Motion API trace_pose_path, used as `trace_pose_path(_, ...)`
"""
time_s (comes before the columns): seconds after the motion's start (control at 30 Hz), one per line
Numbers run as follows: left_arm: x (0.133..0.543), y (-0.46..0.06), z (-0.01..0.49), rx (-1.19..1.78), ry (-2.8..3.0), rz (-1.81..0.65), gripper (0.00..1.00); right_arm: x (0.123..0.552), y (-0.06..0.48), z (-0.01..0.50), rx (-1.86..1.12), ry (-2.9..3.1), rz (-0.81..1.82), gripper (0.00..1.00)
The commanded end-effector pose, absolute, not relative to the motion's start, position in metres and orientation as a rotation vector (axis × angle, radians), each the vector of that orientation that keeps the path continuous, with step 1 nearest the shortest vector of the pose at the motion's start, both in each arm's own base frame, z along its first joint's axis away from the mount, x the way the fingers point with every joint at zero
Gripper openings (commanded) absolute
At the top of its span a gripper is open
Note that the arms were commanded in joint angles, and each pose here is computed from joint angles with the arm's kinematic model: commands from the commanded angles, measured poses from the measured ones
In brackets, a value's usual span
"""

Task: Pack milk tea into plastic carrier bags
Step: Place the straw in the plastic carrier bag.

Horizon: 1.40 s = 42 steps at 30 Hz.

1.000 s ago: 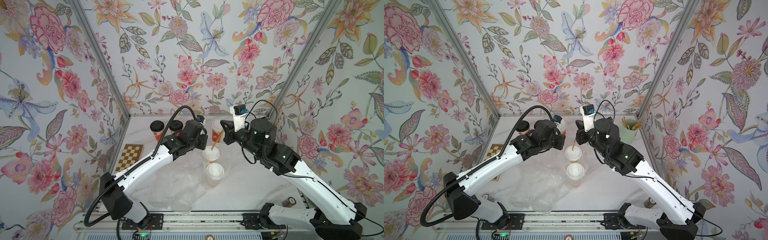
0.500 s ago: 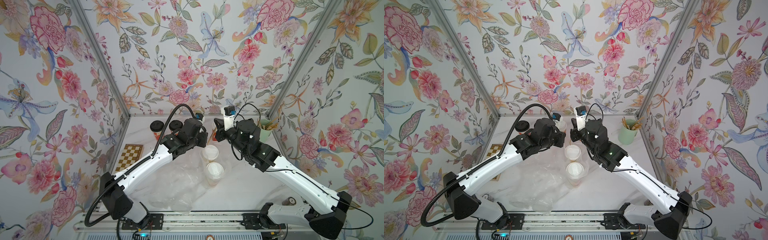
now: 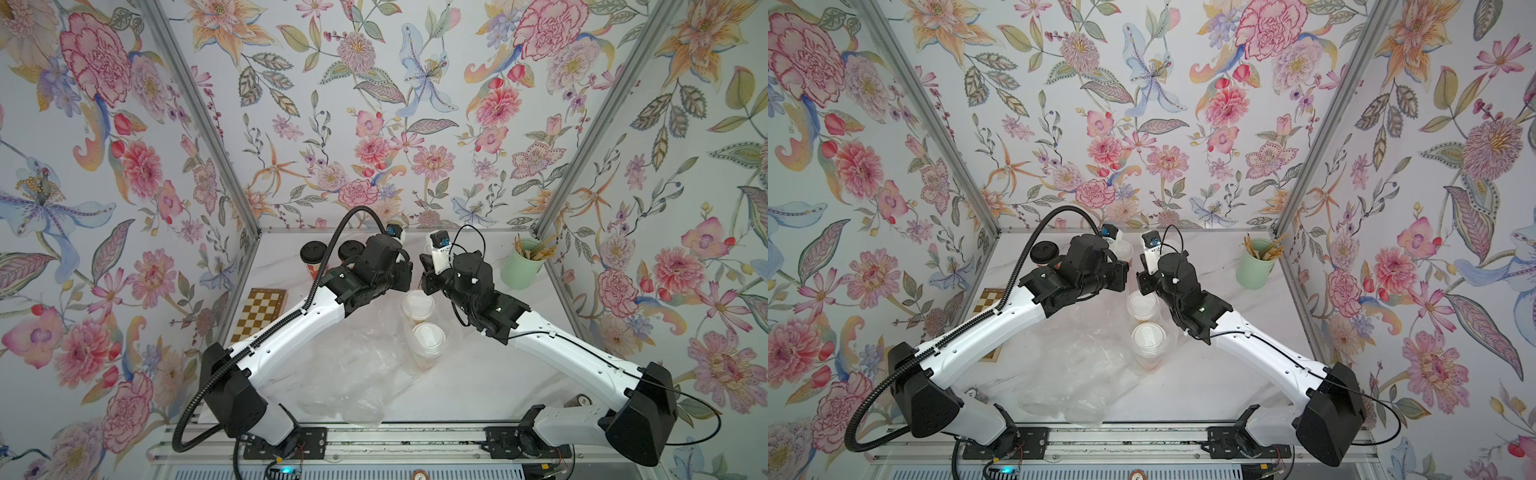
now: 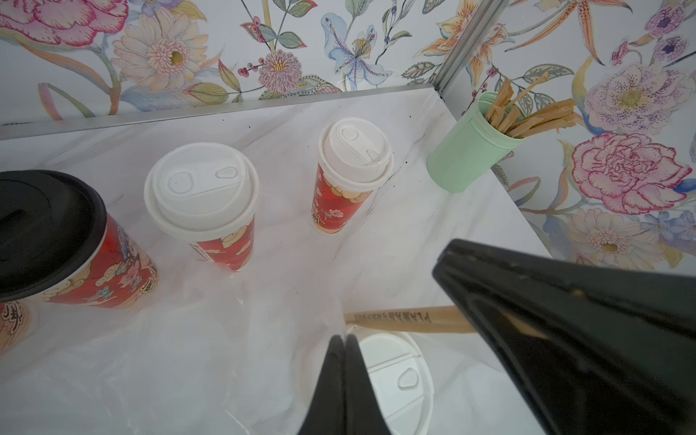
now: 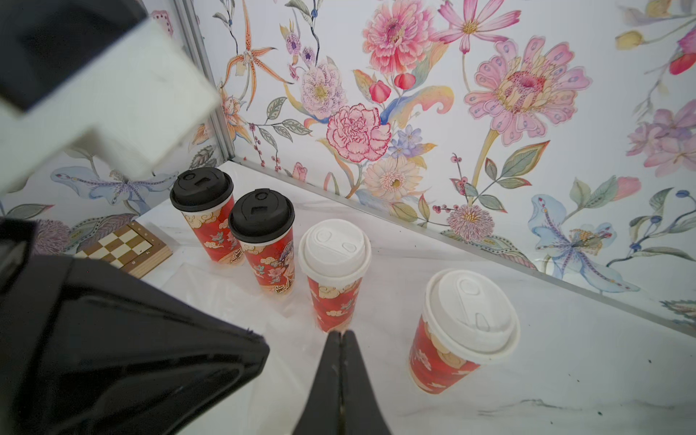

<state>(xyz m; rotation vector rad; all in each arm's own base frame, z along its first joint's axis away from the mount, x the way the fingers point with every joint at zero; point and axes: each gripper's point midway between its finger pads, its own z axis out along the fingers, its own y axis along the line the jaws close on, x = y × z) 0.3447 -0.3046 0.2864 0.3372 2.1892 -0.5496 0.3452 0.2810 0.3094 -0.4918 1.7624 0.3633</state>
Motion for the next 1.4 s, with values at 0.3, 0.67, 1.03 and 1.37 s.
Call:
trace_pose_path(0.3, 0.353, -0.302, 0.277, 0.299, 2.205, -0.559, 0.0, 0.348, 0.292, 0.227, -0.518, 1.887, 0.407, 0.0)
trace_pose_path(0.67, 0.35, -0.301, 0.279, 0.291, 2.204, -0.576, 0.11, 0.348, 0.285, 0.224, -0.517, 1.933, 0.422, 0.19)
trace_pose_path(1.03, 0.334, -0.284, 0.297, 0.286, 2.194, -0.563, 0.34, 0.344, 0.264, 0.309, -0.484, 1.912, 0.492, 0.4)
trace_pose_path(1.37, 0.304, -0.271, 0.298, 0.311, 2.219, -0.543, 0.45, 0.382, 0.174, 0.324, -0.289, 2.008, 0.362, 0.4)
